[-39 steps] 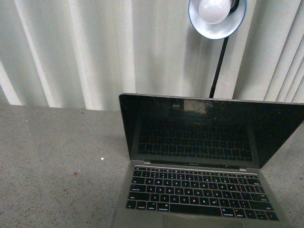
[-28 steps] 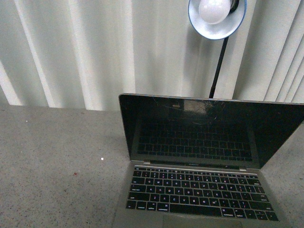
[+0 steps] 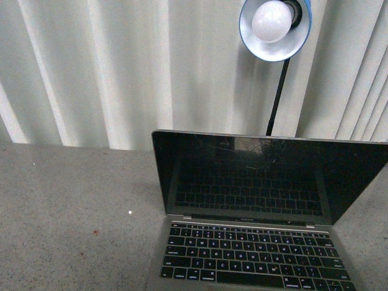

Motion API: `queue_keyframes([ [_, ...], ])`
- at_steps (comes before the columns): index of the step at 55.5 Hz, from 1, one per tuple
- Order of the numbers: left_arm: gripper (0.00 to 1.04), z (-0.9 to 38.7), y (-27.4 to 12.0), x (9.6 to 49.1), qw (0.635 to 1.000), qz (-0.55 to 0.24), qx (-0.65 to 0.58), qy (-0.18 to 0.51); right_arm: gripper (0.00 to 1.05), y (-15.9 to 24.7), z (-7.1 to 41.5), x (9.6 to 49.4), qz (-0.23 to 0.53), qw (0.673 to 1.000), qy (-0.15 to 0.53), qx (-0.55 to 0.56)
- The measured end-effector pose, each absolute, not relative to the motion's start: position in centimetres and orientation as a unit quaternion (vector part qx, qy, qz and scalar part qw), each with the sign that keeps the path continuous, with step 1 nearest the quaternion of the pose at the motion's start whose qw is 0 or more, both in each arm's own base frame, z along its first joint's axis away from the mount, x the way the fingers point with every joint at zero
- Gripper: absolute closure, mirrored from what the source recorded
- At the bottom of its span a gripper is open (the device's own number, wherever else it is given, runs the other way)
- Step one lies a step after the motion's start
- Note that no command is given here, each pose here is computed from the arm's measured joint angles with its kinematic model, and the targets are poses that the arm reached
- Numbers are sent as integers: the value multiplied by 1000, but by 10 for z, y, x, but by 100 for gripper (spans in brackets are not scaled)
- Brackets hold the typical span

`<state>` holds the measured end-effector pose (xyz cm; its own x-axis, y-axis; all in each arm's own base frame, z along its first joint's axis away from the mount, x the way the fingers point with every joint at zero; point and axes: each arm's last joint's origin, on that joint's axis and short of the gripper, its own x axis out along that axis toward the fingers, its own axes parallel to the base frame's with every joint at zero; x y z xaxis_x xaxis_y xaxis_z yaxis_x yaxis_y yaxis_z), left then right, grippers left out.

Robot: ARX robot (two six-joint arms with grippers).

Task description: Close laptop

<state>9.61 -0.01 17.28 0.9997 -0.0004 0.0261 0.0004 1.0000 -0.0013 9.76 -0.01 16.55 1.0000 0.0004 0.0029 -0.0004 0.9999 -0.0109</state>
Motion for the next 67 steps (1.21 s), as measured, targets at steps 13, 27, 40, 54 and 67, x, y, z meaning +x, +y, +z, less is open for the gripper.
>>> queue_keyframes([
  [13, 7, 173, 0, 96, 1000, 0, -1, -13, 7, 0, 165, 98, 0, 1000, -1, -5],
  [27, 7, 173, 0, 96, 1000, 0, -1, -13, 7, 0, 165, 98, 0, 1000, -1, -5],
  [40, 7, 173, 0, 96, 1000, 0, -1, -13, 7, 0, 165, 98, 0, 1000, -1, -5],
  [54, 7, 163, 2, 103, 968, 187, -32, 166, 7, -4, 165, 105, -40, 999, 14, -31],
  [67, 7, 174, 3, 129, 977, 164, -57, 125, 7, -22, 183, 137, -33, 997, -21, -68],
])
